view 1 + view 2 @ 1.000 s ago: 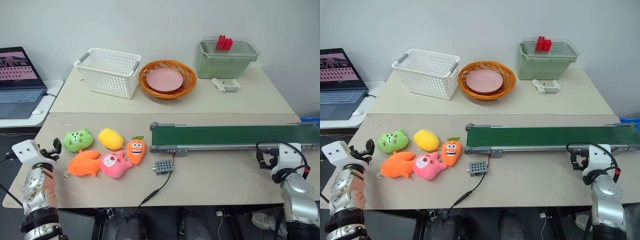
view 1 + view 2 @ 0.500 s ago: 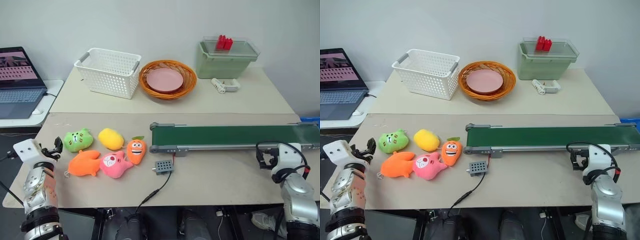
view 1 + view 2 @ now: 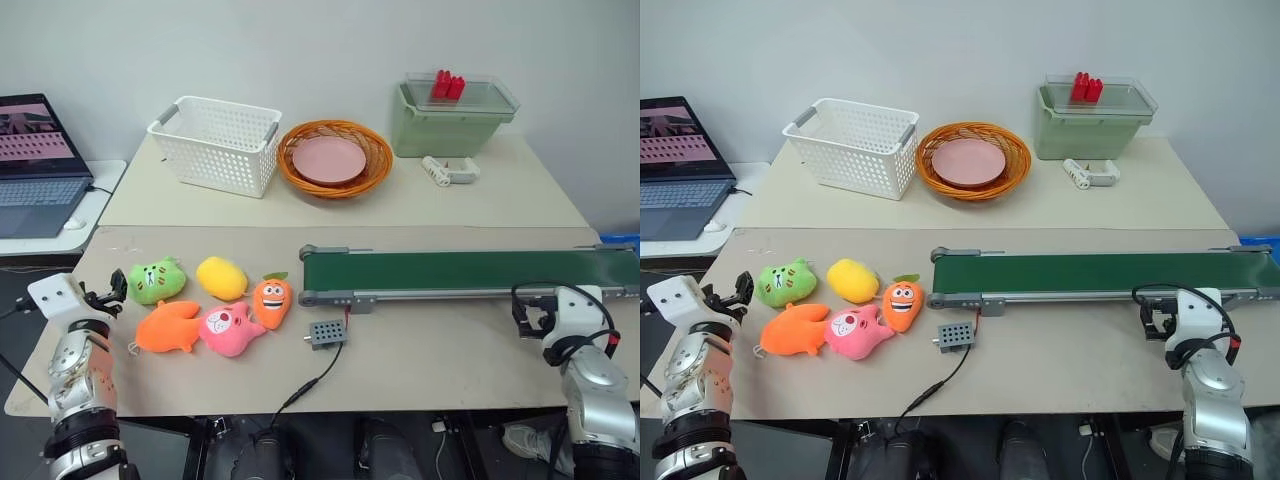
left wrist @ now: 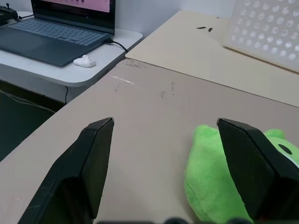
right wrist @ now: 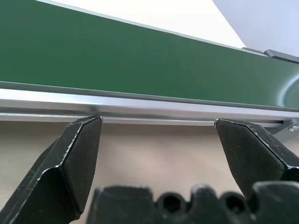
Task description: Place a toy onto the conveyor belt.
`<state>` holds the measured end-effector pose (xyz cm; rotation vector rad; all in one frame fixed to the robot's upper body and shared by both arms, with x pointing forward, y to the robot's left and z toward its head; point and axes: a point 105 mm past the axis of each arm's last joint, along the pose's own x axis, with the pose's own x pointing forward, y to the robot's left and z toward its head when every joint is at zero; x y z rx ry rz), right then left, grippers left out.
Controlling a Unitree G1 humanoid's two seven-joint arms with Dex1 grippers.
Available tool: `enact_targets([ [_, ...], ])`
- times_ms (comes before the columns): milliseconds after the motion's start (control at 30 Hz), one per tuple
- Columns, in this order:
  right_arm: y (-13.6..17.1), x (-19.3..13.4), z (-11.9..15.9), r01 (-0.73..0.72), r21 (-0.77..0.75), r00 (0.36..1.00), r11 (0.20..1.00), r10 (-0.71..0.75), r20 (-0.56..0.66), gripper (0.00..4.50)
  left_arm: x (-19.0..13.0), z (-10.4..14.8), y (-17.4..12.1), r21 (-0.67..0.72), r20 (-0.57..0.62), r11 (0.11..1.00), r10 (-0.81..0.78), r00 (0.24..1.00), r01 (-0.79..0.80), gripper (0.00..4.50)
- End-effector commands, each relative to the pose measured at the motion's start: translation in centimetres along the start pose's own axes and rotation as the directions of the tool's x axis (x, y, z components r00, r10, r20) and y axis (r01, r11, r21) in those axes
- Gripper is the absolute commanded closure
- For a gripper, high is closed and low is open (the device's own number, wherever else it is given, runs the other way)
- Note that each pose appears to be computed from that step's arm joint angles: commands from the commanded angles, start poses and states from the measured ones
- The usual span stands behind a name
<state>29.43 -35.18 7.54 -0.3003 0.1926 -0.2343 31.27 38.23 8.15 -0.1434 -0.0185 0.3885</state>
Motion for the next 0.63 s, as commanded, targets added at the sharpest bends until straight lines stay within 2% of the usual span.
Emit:
enact_targets([
  [33,-0.44,-0.1,1.77,0.012,-0.008,0.998,1.0,-0.012,0.067,0.0,0.3,1.27,0.08,0.005,0.039,1.0,-0.004,0.999,0.004,0.74],
  [633,0.05,-0.07,1.29,0.003,0.002,0.998,1.0,-0.003,0.055,0.0,-0.09,0.79,0.16,0.003,0.031,1.0,-0.016,0.999,0.016,0.74],
])
